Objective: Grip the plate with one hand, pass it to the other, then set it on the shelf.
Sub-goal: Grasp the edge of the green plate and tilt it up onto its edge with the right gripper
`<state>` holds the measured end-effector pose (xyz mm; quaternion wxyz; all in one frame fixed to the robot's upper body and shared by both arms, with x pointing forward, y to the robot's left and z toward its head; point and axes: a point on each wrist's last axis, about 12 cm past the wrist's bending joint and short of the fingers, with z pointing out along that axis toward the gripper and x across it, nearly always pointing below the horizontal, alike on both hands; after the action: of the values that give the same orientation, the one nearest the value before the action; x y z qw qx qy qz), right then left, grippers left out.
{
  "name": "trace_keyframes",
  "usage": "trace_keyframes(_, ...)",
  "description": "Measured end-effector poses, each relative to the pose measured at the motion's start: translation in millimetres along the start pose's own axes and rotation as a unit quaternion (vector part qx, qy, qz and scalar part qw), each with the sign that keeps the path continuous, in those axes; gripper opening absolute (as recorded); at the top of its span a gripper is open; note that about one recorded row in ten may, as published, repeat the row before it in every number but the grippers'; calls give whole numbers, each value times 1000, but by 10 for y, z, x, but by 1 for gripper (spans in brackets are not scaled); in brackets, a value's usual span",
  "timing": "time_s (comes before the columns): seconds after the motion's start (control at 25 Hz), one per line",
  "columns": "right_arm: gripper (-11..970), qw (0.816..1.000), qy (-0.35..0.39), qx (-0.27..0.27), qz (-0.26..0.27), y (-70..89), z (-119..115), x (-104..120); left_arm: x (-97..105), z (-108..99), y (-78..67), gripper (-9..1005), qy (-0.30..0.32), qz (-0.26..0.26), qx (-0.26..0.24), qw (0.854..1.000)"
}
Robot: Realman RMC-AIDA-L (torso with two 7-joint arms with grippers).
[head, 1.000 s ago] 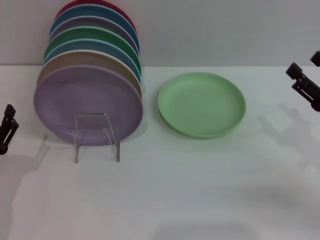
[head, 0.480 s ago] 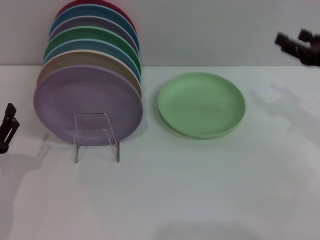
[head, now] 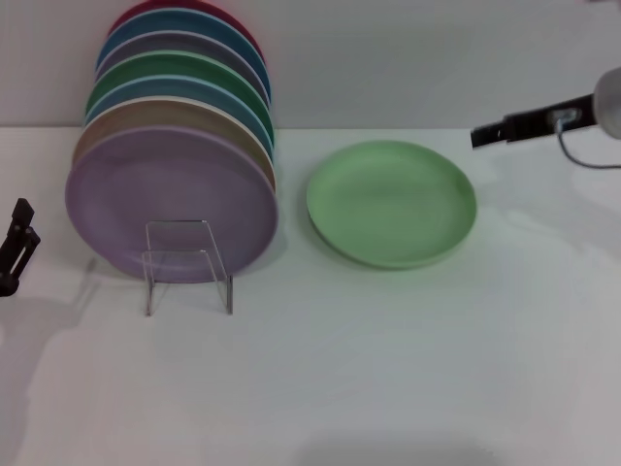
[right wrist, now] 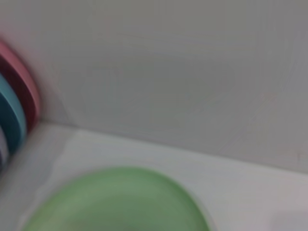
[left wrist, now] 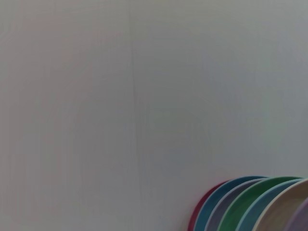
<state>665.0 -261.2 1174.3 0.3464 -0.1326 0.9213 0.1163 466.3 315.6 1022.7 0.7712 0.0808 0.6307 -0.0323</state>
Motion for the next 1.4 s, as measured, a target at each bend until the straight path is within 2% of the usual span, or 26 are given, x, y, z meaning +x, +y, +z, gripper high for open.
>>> trace_keyframes(0.24, 756, 998, 50, 16, -26, 90, 216, 5, 4, -18, 6, 828, 1, -1, -2, 1000)
trace_keyframes(0.64, 755, 993, 100, 27, -50, 171, 368, 156, 8, -5, -1, 828, 3, -1, 0, 1000)
trace_keyframes(1.4, 753, 991, 109, 40, -63, 241, 541, 280, 17, -22, -27, 827, 7, -1, 9, 1000)
